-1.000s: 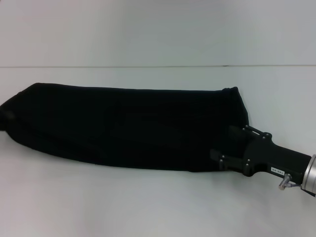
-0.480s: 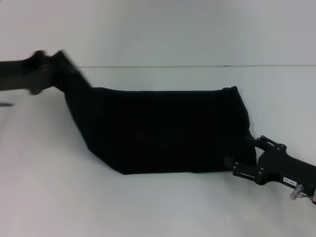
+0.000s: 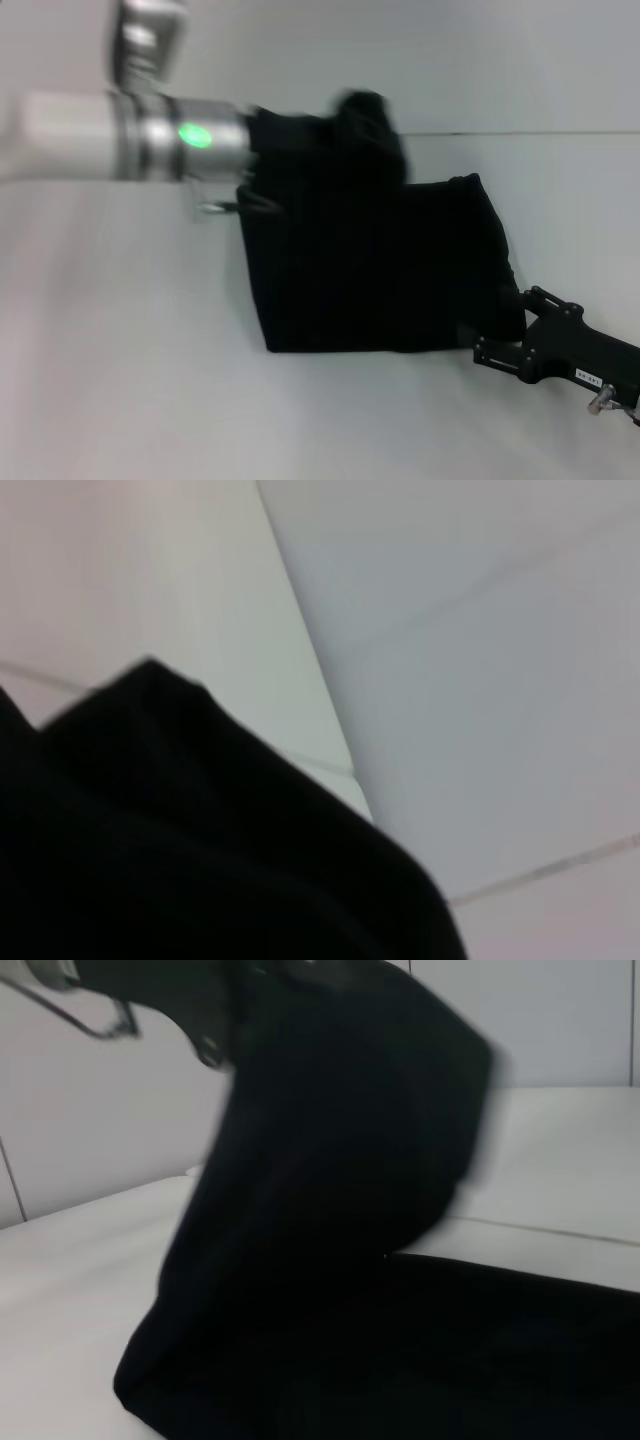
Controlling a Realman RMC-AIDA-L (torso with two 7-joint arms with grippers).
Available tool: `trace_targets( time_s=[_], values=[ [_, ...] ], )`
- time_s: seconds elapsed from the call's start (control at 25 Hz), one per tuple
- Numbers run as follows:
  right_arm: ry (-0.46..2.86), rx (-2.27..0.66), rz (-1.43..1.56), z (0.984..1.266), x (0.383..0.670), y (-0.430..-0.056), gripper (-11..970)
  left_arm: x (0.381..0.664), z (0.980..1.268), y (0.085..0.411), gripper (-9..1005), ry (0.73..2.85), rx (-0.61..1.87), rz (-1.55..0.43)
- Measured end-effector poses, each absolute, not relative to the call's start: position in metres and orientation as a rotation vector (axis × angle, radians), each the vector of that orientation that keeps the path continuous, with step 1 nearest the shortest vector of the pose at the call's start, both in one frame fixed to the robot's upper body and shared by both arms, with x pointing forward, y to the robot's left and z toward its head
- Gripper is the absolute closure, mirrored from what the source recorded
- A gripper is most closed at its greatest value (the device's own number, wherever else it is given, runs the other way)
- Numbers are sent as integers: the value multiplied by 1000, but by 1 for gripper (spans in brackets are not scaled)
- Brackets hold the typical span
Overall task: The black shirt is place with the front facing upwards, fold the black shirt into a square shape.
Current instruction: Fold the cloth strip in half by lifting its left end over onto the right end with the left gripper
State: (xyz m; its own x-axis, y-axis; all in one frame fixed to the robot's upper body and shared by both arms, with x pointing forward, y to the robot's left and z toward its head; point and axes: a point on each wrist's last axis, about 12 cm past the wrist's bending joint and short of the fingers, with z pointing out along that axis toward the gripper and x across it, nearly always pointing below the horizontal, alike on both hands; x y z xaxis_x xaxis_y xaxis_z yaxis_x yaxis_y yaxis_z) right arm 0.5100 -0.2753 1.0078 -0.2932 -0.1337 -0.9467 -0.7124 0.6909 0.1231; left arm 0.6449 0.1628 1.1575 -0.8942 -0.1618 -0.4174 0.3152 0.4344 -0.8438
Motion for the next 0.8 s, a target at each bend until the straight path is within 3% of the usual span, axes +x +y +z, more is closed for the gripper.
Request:
trace_targets(
  time_s=[0.12,0.28,0.8],
  values=[
    [1819,-659,660,1006,508,-276,43,634,1136,118,928,2249,185,-1483],
    [1838,-647,651,1003,508,-276,43,617,1107,94,924,2267,164,-1527],
    [1857,-589,579,1008,536,-267,42,606,1084,99,911,2258,96,-1483]
  ],
)
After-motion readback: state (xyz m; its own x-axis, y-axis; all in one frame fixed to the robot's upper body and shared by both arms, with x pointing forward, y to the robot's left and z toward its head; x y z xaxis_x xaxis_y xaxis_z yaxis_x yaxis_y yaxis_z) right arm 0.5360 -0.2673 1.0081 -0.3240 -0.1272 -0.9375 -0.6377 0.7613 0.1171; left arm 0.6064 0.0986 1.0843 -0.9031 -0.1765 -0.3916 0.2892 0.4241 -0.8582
